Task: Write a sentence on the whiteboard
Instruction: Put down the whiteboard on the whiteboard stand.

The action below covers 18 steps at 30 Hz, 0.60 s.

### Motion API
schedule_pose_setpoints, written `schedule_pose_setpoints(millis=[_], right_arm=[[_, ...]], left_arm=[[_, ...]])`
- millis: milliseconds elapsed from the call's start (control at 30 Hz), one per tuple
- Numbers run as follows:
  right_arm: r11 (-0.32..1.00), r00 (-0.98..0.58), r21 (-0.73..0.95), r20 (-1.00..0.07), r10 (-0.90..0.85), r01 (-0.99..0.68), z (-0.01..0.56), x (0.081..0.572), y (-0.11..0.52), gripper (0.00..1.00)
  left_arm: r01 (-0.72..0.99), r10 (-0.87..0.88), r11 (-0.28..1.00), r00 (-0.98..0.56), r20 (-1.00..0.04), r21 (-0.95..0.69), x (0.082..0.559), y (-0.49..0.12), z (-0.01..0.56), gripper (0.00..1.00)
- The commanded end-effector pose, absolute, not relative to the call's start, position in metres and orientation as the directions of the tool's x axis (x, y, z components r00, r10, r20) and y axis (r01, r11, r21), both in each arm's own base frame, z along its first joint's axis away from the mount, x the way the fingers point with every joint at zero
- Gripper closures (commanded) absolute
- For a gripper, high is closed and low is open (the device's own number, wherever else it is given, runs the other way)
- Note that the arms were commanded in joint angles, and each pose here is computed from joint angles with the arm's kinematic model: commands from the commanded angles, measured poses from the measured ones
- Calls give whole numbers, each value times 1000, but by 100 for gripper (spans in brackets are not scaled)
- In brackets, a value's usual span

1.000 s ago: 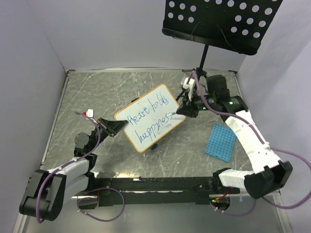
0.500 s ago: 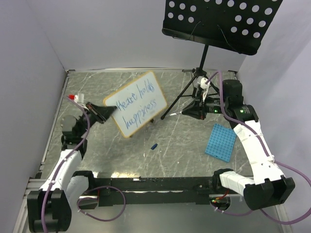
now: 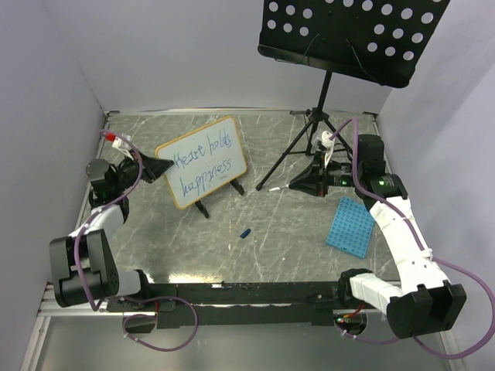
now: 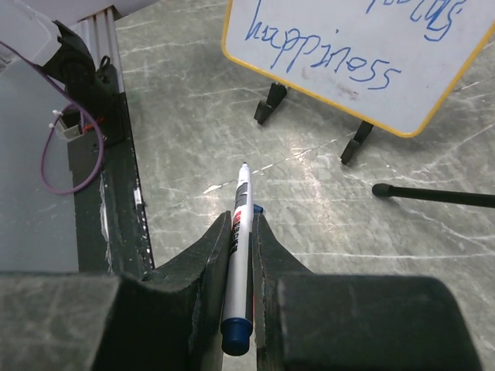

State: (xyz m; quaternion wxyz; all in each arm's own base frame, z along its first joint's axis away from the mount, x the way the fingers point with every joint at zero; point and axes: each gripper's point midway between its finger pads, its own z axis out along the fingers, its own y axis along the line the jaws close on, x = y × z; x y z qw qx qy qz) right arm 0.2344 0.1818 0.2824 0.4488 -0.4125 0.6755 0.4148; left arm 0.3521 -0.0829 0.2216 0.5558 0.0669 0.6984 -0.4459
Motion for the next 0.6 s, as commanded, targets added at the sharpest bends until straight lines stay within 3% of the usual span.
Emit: schedule_pose_setpoints(millis=[0,233,567], right_arm=[[280,-211,160,-964,-162,-947,290,235,184,100],[275,-228,176,-959,-169,-945,284,237,186,100],[266,-235,183,-955,-179,-947,279,236,188,100]], left_arm=[[747,-316,555,-219,-923,-367,348,-89,254,99],[735,-351,558,-212,-912,-385,346,-88,236,99],[682,-422,498,-348,-837,-535,350,-89,211,99]])
